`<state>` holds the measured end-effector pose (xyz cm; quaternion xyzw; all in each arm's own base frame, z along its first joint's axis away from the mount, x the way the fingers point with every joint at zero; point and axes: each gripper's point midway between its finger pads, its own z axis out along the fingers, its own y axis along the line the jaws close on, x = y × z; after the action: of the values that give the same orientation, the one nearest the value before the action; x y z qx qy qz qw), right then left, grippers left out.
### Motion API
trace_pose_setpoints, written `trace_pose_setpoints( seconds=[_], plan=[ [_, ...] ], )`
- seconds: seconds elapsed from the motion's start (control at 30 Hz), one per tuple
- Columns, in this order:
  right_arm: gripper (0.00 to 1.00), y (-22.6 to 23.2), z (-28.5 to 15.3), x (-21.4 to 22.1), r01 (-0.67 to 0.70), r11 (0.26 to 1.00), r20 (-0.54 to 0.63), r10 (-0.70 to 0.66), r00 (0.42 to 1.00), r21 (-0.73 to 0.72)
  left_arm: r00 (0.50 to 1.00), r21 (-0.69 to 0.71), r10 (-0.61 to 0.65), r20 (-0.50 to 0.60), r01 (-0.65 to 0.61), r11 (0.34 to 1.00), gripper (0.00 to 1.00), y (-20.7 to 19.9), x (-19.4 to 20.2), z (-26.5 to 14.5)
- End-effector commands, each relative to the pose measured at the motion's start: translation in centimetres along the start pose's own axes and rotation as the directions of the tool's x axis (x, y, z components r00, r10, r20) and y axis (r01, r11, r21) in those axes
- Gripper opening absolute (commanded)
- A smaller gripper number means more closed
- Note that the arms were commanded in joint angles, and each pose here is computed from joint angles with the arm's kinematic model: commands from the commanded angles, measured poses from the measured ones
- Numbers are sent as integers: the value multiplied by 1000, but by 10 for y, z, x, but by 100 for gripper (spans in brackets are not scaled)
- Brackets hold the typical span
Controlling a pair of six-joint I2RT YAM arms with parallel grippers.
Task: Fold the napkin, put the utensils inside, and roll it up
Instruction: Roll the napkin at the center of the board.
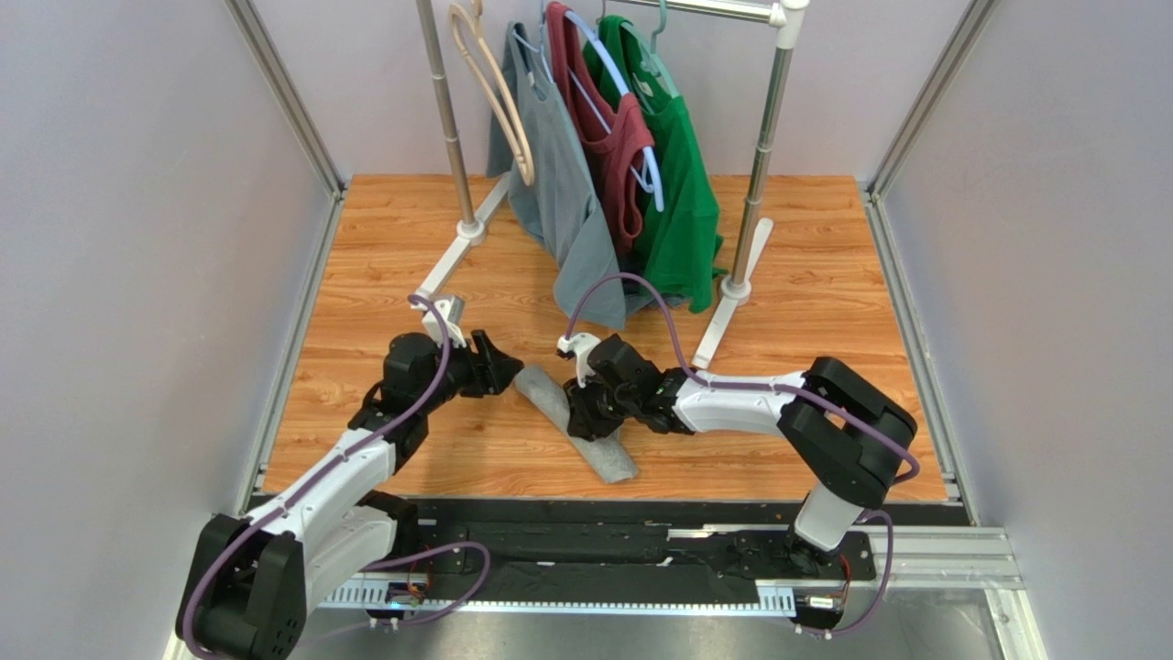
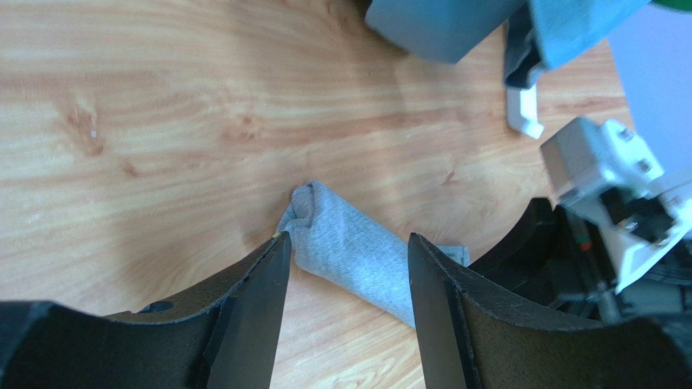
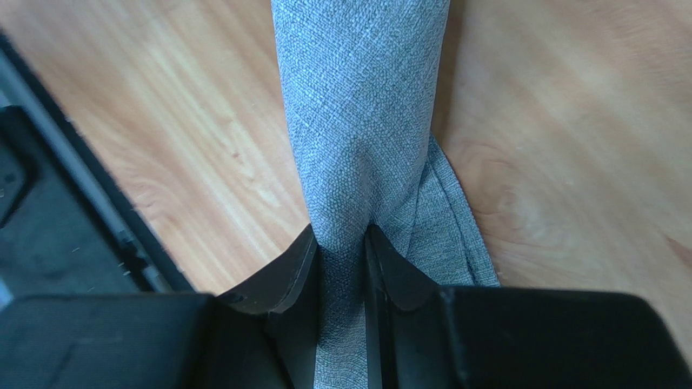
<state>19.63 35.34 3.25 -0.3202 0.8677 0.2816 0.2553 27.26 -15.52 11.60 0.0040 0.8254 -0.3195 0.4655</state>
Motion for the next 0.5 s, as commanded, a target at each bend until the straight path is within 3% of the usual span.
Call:
trace_pose_setpoints(
  seconds=[0.0,0.23,0.47],
  plan=[
    [22,28,-5,4,-87,972,-37,81,996,-220,1000,-6,11,-28,-12,1000,64,8,14,1],
    [21,29,-4,3,-164,923,-49,156,986,-349,998,31,61,-17,-60,998,64,9,16,10],
    [20,23,3,5,-182,917,-69,168,983,-356,998,52,43,-53,-40,998,63,10,28,18]
  ],
)
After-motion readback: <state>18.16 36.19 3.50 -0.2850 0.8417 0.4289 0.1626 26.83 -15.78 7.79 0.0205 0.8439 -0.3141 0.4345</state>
